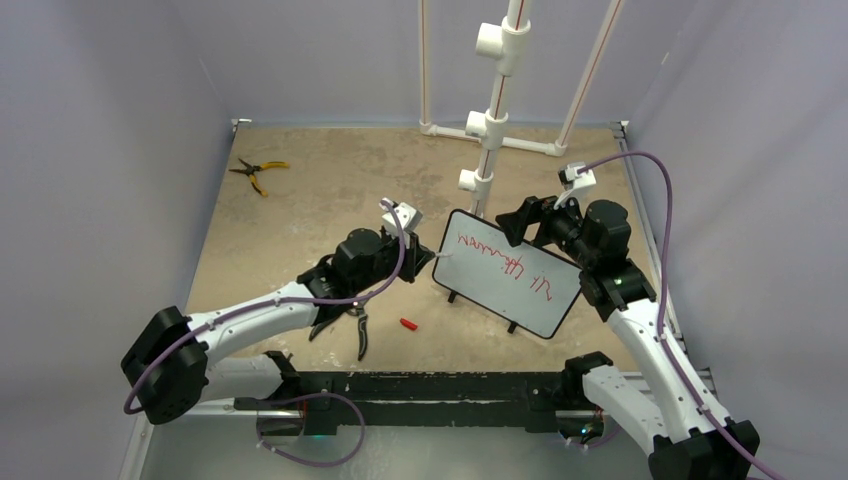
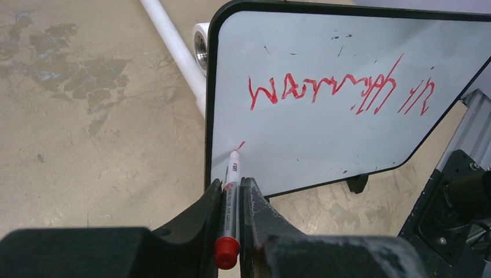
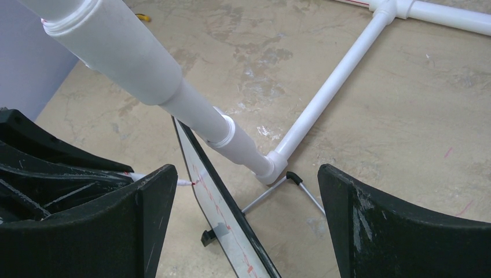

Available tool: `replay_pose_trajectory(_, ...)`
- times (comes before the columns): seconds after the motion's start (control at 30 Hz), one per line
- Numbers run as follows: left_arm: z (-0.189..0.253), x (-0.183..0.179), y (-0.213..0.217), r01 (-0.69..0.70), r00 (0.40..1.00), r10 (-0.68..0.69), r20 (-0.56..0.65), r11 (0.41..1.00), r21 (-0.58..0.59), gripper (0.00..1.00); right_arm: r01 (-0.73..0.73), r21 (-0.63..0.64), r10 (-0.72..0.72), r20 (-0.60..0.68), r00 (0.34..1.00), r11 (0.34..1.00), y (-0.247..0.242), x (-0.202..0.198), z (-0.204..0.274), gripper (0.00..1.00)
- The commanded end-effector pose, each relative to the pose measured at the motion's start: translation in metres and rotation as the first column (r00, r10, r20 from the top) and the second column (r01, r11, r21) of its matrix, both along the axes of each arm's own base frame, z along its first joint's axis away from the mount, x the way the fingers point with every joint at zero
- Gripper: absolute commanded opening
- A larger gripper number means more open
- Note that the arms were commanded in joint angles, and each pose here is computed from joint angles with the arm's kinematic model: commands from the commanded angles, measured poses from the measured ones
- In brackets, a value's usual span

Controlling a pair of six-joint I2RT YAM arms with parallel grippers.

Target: Write a sentence on the whiteboard

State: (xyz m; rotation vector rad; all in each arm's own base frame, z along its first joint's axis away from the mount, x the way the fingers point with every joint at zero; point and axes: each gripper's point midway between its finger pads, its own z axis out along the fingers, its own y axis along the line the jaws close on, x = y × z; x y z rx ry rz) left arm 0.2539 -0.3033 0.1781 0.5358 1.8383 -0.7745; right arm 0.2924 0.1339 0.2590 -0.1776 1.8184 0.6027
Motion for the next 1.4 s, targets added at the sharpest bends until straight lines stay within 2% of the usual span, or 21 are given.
replay_pose_trajectory(0.0, 0.009, 0.001, 0.010, -0.039, 0.999, 0.039, 0.018, 0.999, -0.021, 0.00, -0.017, 0.004, 0.017, 0.057, 0.998, 1.000, 0.003, 0.002, 0.014, 0.94)
replay_pose_trajectory(0.5, -0.003, 0.000, 0.004, -0.010, 1.000, 0.010, -0.005, 1.000, 0.000, 0.00, -0.018, 0.004, 0.018, 0.057, 0.998, 1.000, 0.003, 0.001, 0.014, 0.94)
replay_pose_trajectory(0.83, 0.018, -0.005, -0.003, 0.033, 0.999, -0.031, 0.027, 0.997, -0.076, 0.00, -0.015, 0.003, 0.015, 0.055, 0.998, 1.000, 0.003, 0.002, 0.014, 0.94)
replay_pose_trajectory(1.37, 0.022, 0.003, -0.008, 0.013, 0.999, -0.010, 0.044, 0.997, -0.081, 0.00, -0.018, 0.002, 0.018, 0.054, 0.998, 1.000, 0.004, 0.002, 0.014, 0.94)
